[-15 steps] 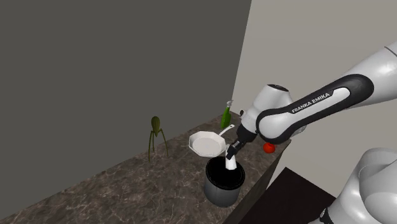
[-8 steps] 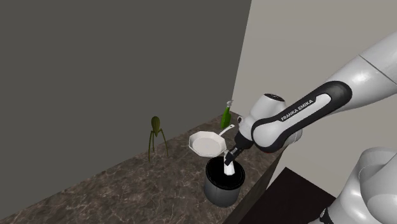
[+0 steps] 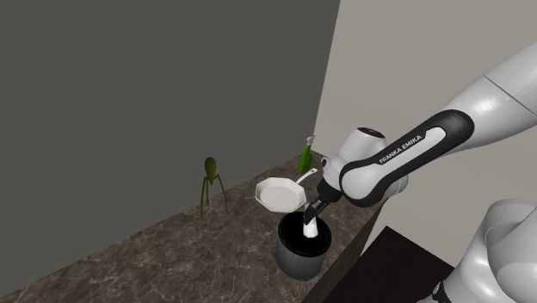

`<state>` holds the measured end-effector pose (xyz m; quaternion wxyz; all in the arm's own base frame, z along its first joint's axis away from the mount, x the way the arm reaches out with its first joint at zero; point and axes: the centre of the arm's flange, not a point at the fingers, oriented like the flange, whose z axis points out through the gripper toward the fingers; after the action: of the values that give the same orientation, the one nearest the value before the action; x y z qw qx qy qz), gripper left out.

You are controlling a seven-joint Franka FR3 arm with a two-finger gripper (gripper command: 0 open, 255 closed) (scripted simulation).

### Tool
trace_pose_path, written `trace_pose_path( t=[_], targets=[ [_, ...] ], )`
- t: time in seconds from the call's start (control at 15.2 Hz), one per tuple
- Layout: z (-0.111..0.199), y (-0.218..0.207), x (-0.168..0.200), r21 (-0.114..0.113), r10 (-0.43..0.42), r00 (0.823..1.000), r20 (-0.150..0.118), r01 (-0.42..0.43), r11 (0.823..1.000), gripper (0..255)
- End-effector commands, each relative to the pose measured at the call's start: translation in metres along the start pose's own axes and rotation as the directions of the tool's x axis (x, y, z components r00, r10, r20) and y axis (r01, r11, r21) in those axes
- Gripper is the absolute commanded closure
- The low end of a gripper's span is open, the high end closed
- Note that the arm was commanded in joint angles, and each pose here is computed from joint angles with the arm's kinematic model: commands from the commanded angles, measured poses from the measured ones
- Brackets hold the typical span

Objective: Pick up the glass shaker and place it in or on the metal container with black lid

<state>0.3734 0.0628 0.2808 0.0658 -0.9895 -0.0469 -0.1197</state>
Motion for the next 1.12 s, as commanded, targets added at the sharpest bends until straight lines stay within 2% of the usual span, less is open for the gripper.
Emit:
trace_pose_path(
  t=[0.0,0.26,0.53,1.06],
  targets=[
    [0.0,0.0,0.0,0.0,0.0,1.0,0.001,0.0,1.0,0],
    [0.0,0.0,0.0,0.0,0.0,1.0,0.001,0.0,1.0,0],
    [-0.05,0.0,0.0,0.0,0.0,1.0,0.001,0.0,1.0,0],
    [-0.05,0.0,0.0,0.0,0.0,1.0,0.001,0.0,1.0,0]
  ],
)
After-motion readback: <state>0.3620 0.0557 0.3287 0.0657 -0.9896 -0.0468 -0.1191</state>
